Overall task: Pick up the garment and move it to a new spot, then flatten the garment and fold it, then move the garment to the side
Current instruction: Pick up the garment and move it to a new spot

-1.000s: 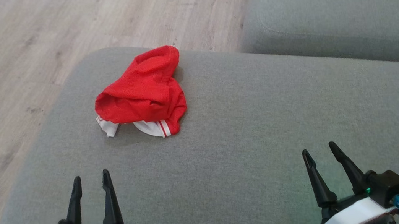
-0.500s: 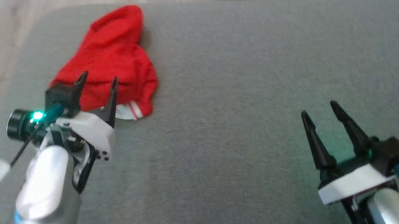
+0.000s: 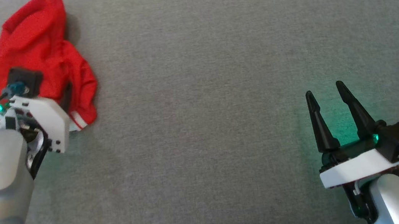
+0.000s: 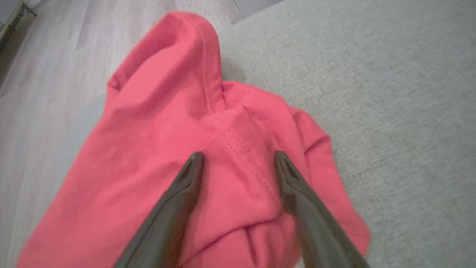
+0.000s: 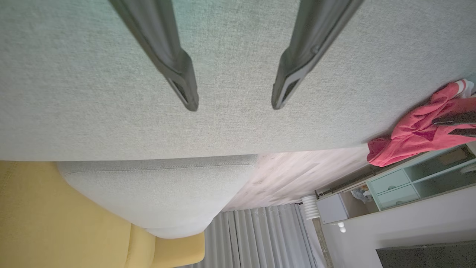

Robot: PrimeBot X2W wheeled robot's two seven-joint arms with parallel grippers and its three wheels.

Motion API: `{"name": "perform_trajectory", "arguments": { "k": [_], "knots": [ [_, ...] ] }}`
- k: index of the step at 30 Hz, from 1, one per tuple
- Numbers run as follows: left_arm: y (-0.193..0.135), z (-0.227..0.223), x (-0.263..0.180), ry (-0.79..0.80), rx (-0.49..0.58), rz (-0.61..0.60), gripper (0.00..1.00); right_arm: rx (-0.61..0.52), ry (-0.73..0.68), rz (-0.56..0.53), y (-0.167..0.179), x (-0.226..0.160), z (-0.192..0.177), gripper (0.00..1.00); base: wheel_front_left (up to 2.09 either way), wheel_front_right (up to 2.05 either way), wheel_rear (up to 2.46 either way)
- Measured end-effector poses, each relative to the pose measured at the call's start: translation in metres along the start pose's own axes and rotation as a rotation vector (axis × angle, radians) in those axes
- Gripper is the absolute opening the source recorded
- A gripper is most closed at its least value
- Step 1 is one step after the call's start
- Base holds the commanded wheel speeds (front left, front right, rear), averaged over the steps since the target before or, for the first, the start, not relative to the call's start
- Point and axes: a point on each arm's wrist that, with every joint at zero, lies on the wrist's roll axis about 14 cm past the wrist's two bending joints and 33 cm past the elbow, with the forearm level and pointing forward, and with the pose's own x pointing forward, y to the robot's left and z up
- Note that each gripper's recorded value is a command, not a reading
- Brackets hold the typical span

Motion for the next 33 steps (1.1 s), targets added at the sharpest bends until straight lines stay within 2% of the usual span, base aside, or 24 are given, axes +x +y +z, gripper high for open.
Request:
{"name": "perform_trajectory", "arguments": {
  "k": [2,3,4,7,10,18,23,26,27,33],
  "knots": [
    [-0.003,-0.009,0.006,0.031,-0.01,-0.006,1.0,-0.001,0.005,-0.015,-0.005,-0.002,-0.002,1.0,0.0,0.0,0.0],
    [-0.005,-0.014,0.008,0.047,-0.012,-0.012,0.42,-0.001,0.005,-0.02,-0.007,-0.002,-0.002,1.0,0.0,0.0,0.0],
    [-0.007,-0.015,0.009,0.05,-0.012,-0.019,0.0,-0.002,0.003,-0.023,-0.008,-0.003,-0.001,1.0,0.0,0.0,0.0],
    [-0.012,-0.003,0.007,-0.015,-0.037,-0.031,0.0,-0.007,-0.01,-0.024,-0.008,-0.003,0.004,1.0,0.0,0.0,0.0],
    [-0.011,0.021,0.001,-0.144,-0.079,-0.028,0.0,-0.011,-0.018,-0.021,-0.006,-0.005,0.008,1.0,0.0,0.0,0.0],
    [-0.022,0.144,-0.046,-0.594,-0.184,-0.077,0.0,-0.028,-0.052,0.002,0.004,-0.013,0.023,1.0,0.0,0.0,0.0],
    [-0.06,0.192,-0.068,-0.716,-0.227,-0.2,0.0,-0.018,-0.056,-0.017,0.002,-0.028,0.025,1.0,0.0,0.0,0.0],
    [-0.094,0.215,-0.075,-0.747,-0.236,-0.299,0.0,-0.006,-0.064,-0.047,-0.005,-0.035,0.027,1.0,0.0,0.0,0.0],
    [-0.094,0.215,-0.075,-0.747,-0.236,-0.299,0.0,-0.006,-0.064,-0.047,-0.005,-0.035,0.027,1.0,0.0,0.0,0.0],
    [-0.167,0.243,-0.078,-0.758,-0.18,-0.468,0.0,0.02,-0.079,-0.125,-0.026,-0.052,0.031,1.0,0.0,0.0,0.0]
  ]
}}
